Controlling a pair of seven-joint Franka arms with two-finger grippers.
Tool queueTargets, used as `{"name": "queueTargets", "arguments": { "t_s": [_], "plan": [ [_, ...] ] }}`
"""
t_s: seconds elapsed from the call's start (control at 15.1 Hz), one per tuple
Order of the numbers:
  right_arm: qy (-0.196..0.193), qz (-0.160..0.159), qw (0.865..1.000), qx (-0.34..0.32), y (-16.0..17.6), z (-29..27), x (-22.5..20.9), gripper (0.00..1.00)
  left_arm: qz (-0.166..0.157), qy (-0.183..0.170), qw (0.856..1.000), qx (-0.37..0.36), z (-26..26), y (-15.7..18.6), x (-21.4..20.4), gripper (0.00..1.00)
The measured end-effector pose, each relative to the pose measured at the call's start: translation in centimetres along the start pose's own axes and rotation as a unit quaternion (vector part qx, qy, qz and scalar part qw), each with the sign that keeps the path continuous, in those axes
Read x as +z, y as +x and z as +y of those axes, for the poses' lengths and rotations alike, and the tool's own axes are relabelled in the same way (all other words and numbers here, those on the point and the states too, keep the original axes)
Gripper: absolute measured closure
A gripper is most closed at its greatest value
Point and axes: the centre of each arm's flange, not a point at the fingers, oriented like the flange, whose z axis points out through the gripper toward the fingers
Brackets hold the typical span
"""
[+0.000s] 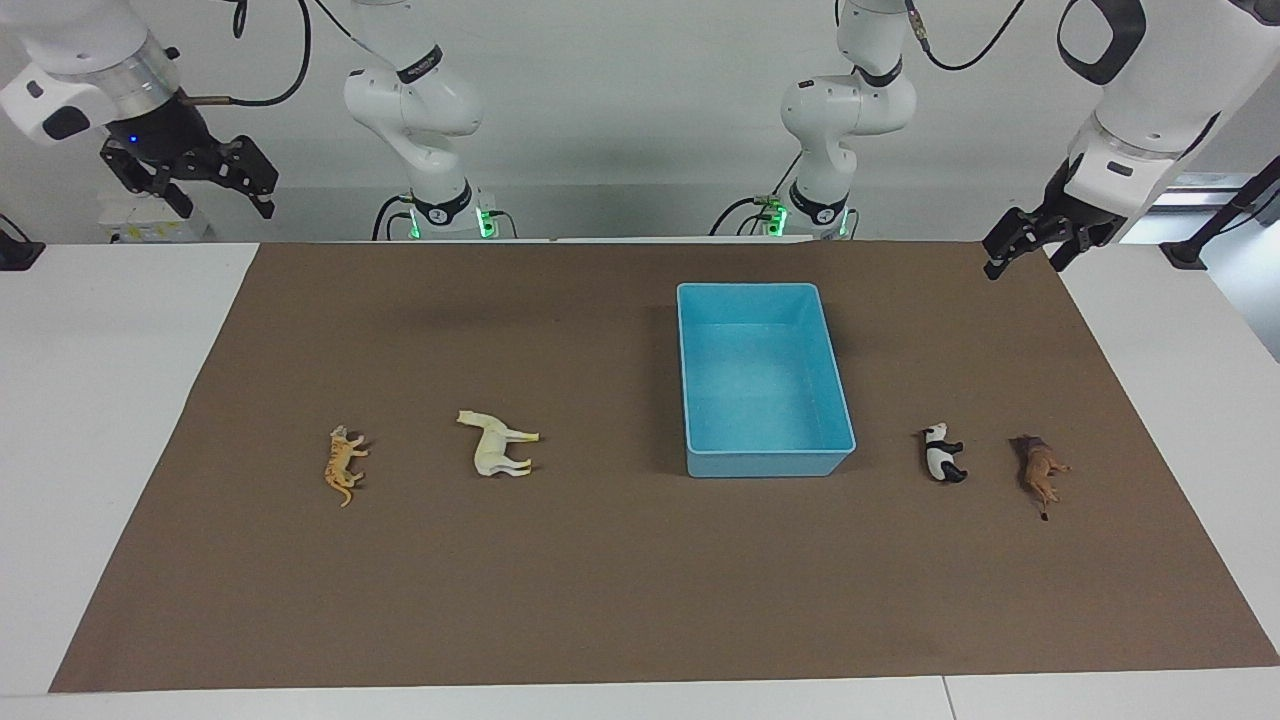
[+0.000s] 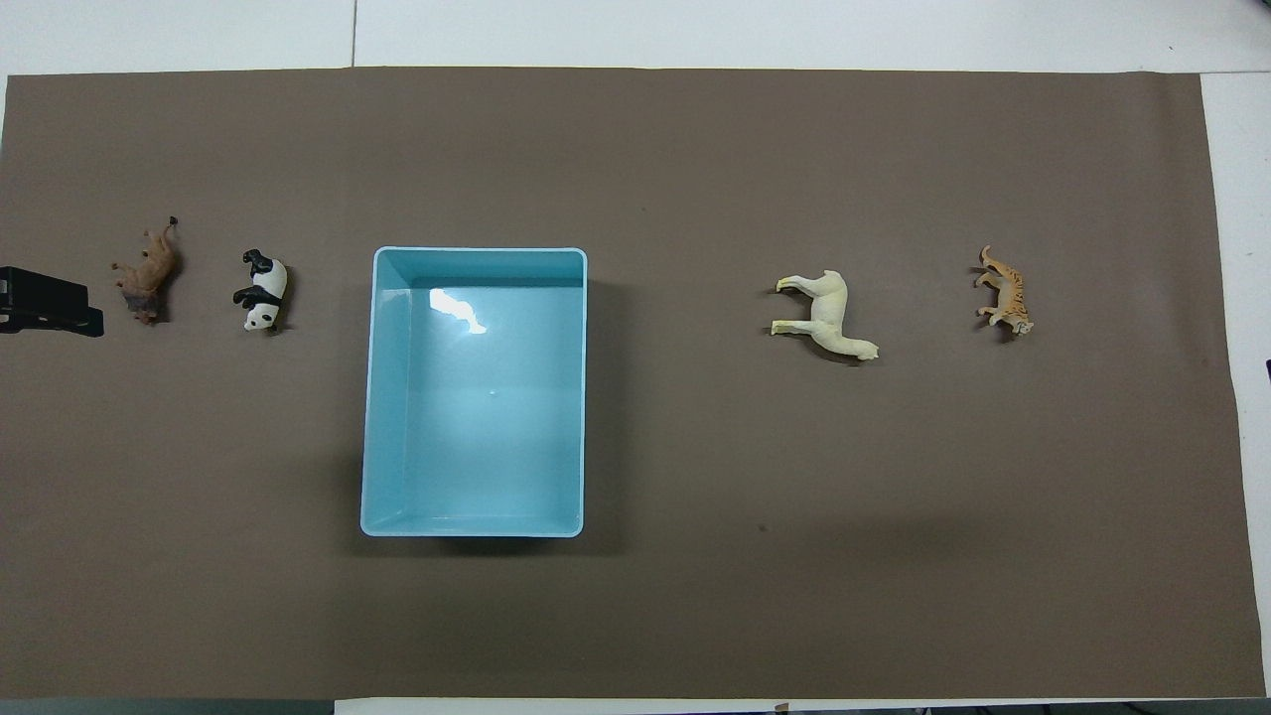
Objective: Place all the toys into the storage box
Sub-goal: 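Reach the left gripper to the panda while the right gripper reaches the deer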
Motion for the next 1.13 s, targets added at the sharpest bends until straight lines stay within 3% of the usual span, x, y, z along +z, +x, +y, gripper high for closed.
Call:
{"name": "queueTargets", "arguments": {
  "t_s": [0.8,1.13],
  "plan": [
    [0.002,-0.004,1.0,0.006,-0.2,0.6,0.6,0.0,-0.001,0.0,1.0,0.001,0.1,0.0,0.1,0.0],
    [-0.005,0.021,1.0,-0.006,1.0,-0.5,6.4,0.0,0.004,0.0,1.0,0.01,1.1,0.1,0.2,0.0]
  ]
}}
